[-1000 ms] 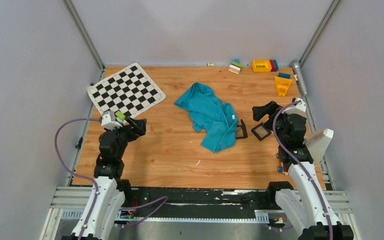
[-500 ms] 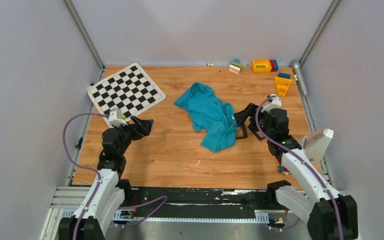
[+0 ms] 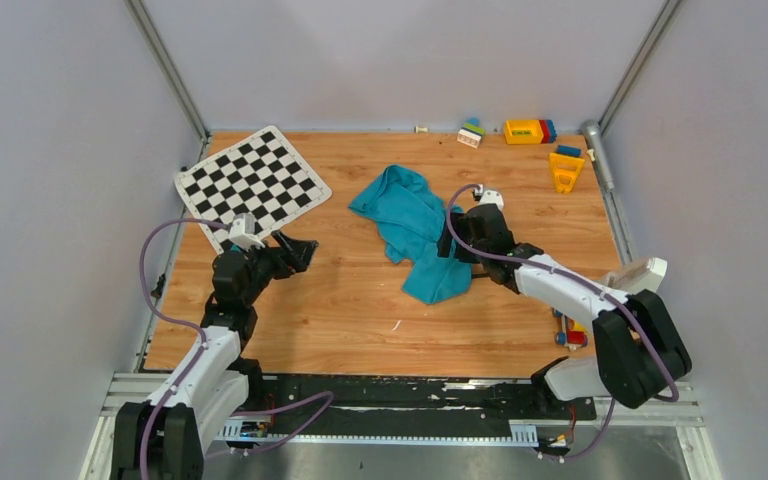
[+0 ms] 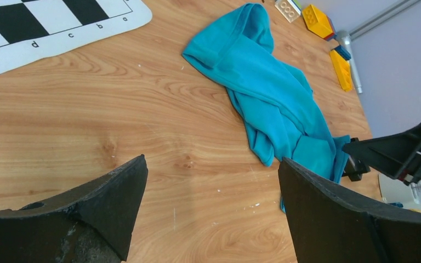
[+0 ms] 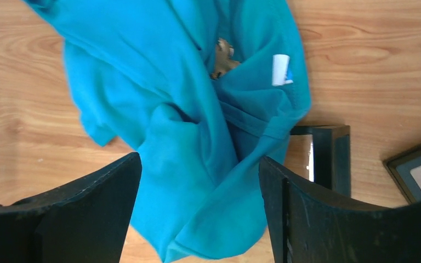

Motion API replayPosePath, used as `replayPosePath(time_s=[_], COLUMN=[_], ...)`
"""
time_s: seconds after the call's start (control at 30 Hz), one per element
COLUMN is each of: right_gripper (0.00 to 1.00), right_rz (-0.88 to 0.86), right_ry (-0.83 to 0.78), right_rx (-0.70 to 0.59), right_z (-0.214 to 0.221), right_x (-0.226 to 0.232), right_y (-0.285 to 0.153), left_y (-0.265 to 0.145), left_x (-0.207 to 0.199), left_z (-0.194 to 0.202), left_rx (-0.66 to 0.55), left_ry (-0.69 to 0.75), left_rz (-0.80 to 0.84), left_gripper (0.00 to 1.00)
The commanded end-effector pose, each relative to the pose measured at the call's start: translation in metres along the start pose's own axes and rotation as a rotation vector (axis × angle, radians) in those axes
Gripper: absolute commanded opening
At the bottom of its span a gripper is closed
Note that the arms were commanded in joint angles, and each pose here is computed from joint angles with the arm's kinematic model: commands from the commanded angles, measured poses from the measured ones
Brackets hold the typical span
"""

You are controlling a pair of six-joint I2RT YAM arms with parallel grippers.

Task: Remove the brooch from the garment
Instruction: Flatten out the clothes at the center of the board.

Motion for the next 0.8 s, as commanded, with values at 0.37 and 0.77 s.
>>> replayPosePath(time_s=[0.37, 0.77], right_gripper=[0.00, 0.00], right_rz=[0.063, -0.860], right_ry=[-0.034, -0.299], right_rx=[-0.074, -0.078], right_z=[-0.013, -0.078], right_x=[0.018, 0.140], right_y=[0.000, -0.149], left_y=[0.013, 0.018], left_x=[-0.009, -0.010], left_z=[-0.009, -0.008], left_rx=[-0.007, 0.025], left_ry=[0.019, 0.008], left_rz=[0.072, 0.087], left_gripper=[0.96, 0.95])
Point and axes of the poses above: each gripper's point midway between its finger pads, its own y axis out along the fingers, its own x axis along the line the jaws close on, z = x × y, the point moved 9 cm from there along -y, back along the fingers, and after that the axes turned 7 degrees about y, right-handed, at the moved point
